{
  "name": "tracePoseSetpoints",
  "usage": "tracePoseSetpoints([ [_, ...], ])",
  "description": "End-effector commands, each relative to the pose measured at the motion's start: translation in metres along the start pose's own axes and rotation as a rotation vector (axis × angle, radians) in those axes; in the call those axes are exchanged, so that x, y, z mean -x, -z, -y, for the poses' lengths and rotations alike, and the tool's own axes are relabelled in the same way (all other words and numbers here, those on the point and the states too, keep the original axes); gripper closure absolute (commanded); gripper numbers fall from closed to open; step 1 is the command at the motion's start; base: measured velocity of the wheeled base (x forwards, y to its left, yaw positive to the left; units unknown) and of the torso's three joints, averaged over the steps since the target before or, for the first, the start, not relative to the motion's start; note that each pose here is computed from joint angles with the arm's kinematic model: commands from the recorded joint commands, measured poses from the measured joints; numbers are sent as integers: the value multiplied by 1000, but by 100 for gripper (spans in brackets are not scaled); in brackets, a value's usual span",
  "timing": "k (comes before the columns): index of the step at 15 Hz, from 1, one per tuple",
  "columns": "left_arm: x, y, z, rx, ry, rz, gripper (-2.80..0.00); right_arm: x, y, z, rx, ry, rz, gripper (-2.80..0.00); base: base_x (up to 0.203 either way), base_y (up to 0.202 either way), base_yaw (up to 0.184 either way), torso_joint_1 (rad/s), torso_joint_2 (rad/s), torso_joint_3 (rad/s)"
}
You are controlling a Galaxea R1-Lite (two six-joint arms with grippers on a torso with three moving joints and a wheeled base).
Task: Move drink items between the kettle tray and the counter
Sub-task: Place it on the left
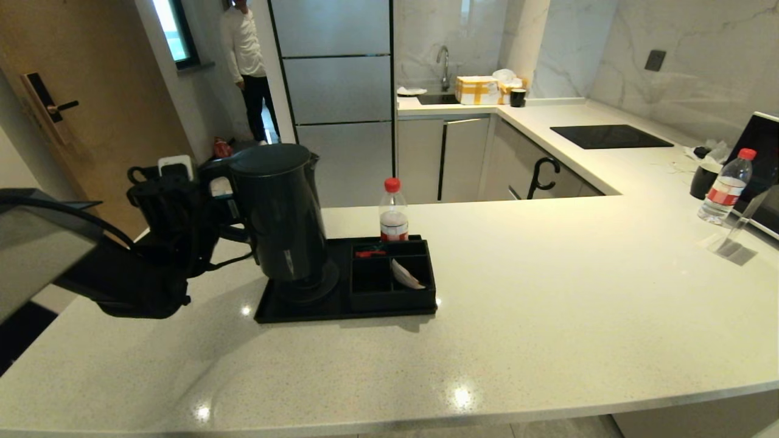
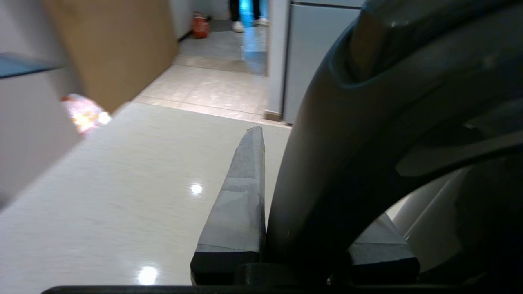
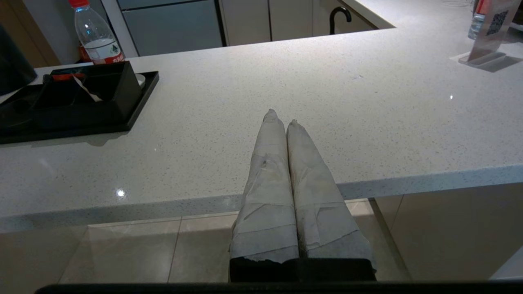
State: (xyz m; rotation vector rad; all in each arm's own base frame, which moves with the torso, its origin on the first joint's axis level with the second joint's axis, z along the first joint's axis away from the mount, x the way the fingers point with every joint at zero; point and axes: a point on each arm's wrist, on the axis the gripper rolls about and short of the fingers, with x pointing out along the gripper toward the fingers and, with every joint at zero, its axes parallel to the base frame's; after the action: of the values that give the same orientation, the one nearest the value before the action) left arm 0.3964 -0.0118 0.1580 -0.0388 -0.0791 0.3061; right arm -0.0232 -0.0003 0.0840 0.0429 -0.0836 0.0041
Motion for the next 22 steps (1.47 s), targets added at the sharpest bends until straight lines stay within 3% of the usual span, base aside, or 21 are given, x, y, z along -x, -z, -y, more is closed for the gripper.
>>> tracePoseSetpoints([
  [1, 0, -20, -23, 11, -54, 47, 0, -2, 9, 0, 0, 2, -32, 0, 0, 0, 0, 0, 0, 0],
  [4, 4, -28, -48, -2, -85, 42, 0, -2, 9, 0, 0, 2, -31, 0, 0, 0, 0, 0, 0, 0],
  [6, 13, -33, -87, -19, -96, 21, 0, -2, 9, 0, 0, 2, -32, 0, 0, 0, 0, 0, 0, 0],
  [9, 20, -26, -128, -30, -152, -17, 0, -2, 9, 0, 0, 2, -33, 0, 0, 0, 0, 0, 0, 0],
  [13, 29, -14, -179, -74, -126, -49, 0, -2, 9, 0, 0, 2, -31, 0, 0, 0, 0, 0, 0, 0],
  [16, 32, 8, -192, -95, -119, -56, 0, -2, 9, 0, 0, 2, -31, 0, 0, 0, 0, 0, 0, 0],
  [18, 33, 12, -194, -105, -118, -49, 0, -2, 9, 0, 0, 2, -31, 0, 0, 0, 0, 0, 0, 0],
  [22, 30, 41, -196, -128, -108, -71, 0, -2, 9, 0, 0, 2, -32, 0, 0, 0, 0, 0, 0, 0],
])
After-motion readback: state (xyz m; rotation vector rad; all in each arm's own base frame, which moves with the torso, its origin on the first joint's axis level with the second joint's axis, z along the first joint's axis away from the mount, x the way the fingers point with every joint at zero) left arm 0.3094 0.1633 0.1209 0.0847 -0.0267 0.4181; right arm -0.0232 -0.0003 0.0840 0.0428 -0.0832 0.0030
